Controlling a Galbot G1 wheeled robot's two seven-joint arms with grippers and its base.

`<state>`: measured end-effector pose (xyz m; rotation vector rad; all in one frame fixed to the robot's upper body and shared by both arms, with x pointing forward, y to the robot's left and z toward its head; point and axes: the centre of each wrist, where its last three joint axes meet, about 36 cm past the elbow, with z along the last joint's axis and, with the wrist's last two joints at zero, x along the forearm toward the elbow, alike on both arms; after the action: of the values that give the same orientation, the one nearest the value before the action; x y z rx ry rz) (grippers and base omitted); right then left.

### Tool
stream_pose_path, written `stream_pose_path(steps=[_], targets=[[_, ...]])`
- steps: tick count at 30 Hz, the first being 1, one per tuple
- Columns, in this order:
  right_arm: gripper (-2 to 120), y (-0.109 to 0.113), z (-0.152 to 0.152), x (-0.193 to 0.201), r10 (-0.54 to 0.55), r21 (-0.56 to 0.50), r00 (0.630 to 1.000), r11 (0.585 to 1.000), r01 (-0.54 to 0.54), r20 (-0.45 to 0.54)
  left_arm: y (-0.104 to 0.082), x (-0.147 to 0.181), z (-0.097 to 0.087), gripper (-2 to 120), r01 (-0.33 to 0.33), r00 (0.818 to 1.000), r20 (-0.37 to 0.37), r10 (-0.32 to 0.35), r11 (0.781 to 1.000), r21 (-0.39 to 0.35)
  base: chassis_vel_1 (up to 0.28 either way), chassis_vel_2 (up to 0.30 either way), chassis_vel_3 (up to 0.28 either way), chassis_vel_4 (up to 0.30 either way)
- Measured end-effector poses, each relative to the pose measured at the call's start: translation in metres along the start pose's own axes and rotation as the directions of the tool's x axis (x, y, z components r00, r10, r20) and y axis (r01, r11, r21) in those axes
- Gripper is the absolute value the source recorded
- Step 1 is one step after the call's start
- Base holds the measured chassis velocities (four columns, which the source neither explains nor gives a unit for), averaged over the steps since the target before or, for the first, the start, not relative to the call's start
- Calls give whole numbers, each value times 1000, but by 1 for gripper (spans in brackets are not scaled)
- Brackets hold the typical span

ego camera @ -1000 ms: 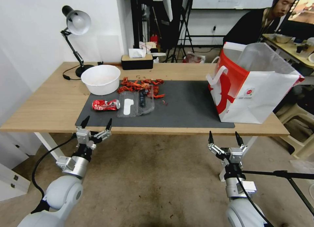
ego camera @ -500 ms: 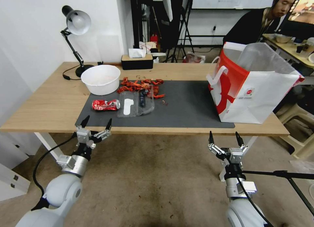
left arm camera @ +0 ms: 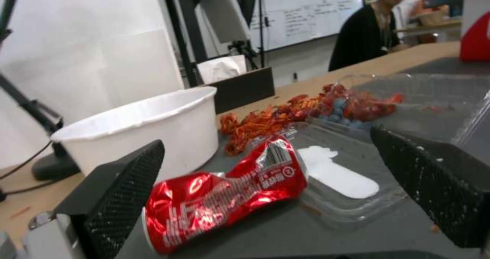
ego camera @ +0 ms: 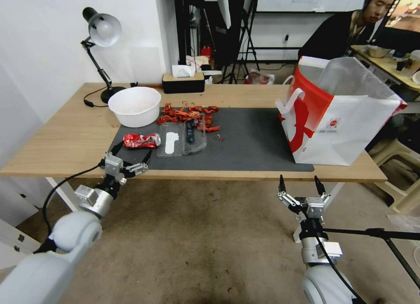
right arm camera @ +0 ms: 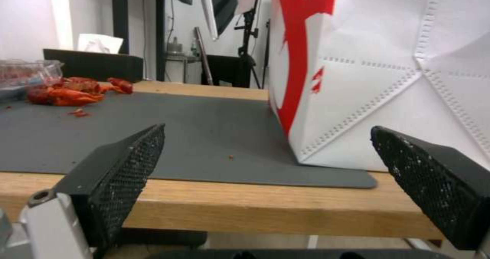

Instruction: Pick up the trash from the table and place it into the takeout bag.

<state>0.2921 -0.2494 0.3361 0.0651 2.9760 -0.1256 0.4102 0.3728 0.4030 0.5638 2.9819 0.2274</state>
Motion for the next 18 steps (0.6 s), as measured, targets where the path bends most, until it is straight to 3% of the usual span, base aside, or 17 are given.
stream_pose_path(steps=[3, 6, 7, 8, 11, 12, 14, 16, 18], targets=[[100, 0, 0, 0, -1, 0, 1000, 1000, 1, -1, 26, -15, -5, 100, -73, 997, -12, 72, 997, -36, 0, 0, 0, 0], [100, 0, 0, 0, -2, 0, 1000, 1000, 2, -1, 39, -22, -8, 100, -105, 994, -20, 104, 993, -55, 0, 0, 0, 0], [100, 0, 1, 0, -3, 0, 1000, 1000, 3, -2, 55, -30, -14, 100, -152, 988, -33, 150, 985, -77, 0, 0, 0, 0], [100, 0, 1, 0, -3, 0, 1000, 1000, 3, -2, 55, -30, -14, 100, -152, 988, -33, 150, 985, -77, 0, 0, 0, 0], [100, 1, 1, -1, -6, -1, 1000, 1000, 6, -3, 90, -42, -23, 100, -257, 966, -76, 249, 958, -126, 0, 0, 0, 0], [100, 1, 1, -1, -6, -1, 1000, 1000, 6, -3, 90, -42, -23, 100, -257, 966, -76, 249, 958, -126, 0, 0, 0, 0], [100, 2, 3, -1, -10, -1, 1000, 1000, 10, -5, 111, -46, -29, 100, -329, 942, -123, 313, 934, -143, 0, 0, 0, 0], [100, 2, 3, -2, -11, -1, 1000, 1000, 11, -6, 117, -48, -30, 100, -352, 933, -137, 333, 925, -146, 0, 0, 0, 0], [100, 3, 4, -2, -14, -2, 1000, 1000, 14, -7, 128, -54, -31, 100, -398, 912, -170, 372, 903, -159, 0, 0, 0, 0]])
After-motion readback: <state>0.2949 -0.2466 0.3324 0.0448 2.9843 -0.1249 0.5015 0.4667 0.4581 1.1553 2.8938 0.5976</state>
